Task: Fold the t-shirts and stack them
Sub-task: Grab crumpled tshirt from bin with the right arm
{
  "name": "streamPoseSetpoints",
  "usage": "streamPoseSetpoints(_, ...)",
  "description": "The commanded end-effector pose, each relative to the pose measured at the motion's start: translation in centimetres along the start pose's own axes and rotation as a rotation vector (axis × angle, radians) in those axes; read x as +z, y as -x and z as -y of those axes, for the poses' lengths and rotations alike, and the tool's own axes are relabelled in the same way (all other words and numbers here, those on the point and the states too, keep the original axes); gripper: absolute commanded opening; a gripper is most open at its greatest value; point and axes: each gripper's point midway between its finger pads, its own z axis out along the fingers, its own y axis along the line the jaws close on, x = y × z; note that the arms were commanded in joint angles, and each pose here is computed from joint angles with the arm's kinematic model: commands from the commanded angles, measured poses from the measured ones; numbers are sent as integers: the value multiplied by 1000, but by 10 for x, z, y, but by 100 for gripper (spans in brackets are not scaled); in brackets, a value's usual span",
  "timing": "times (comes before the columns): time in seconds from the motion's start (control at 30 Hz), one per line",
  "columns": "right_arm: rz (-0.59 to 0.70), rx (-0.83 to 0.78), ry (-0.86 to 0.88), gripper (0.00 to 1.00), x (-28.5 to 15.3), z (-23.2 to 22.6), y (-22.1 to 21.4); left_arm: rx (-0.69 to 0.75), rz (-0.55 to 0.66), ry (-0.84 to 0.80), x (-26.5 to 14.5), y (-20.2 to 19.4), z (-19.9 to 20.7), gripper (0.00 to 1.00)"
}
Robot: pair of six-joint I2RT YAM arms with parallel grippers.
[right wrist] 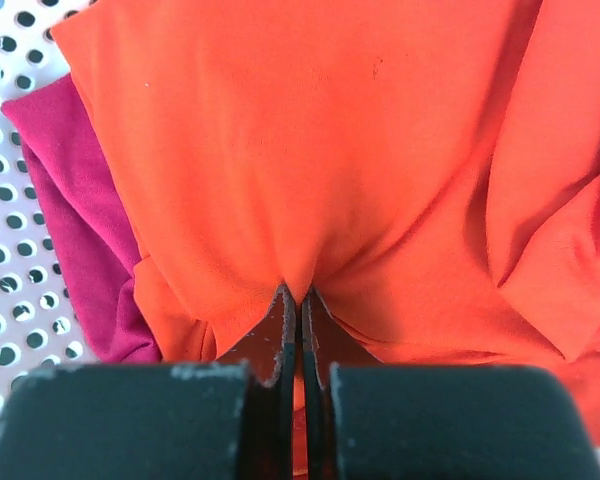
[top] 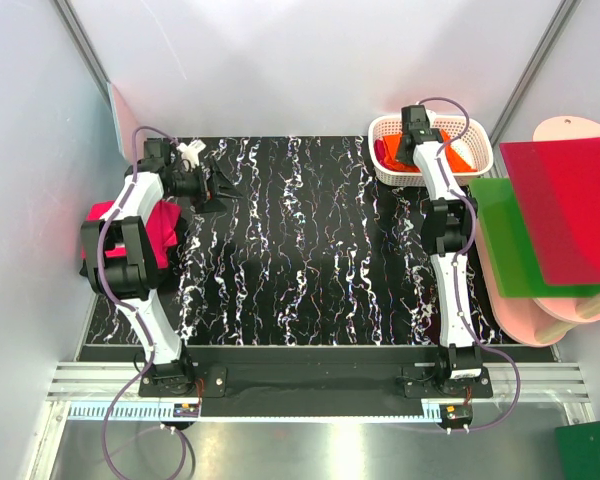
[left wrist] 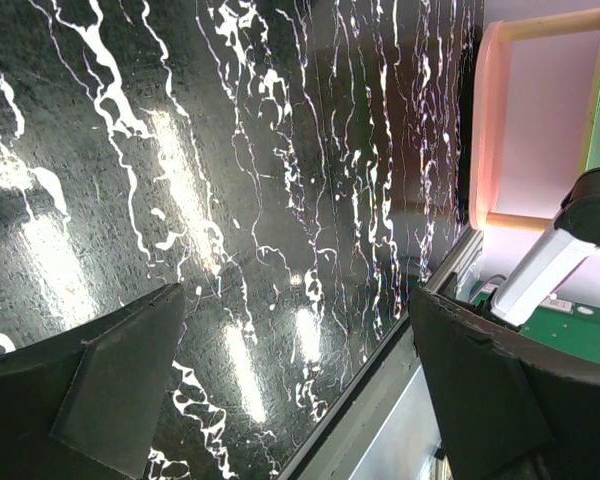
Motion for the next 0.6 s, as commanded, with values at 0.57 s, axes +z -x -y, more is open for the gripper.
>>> streamPoseSetpoints(0.57,533,11,252,0,-241,-83,170,78,2,-51,2,11,21,99)
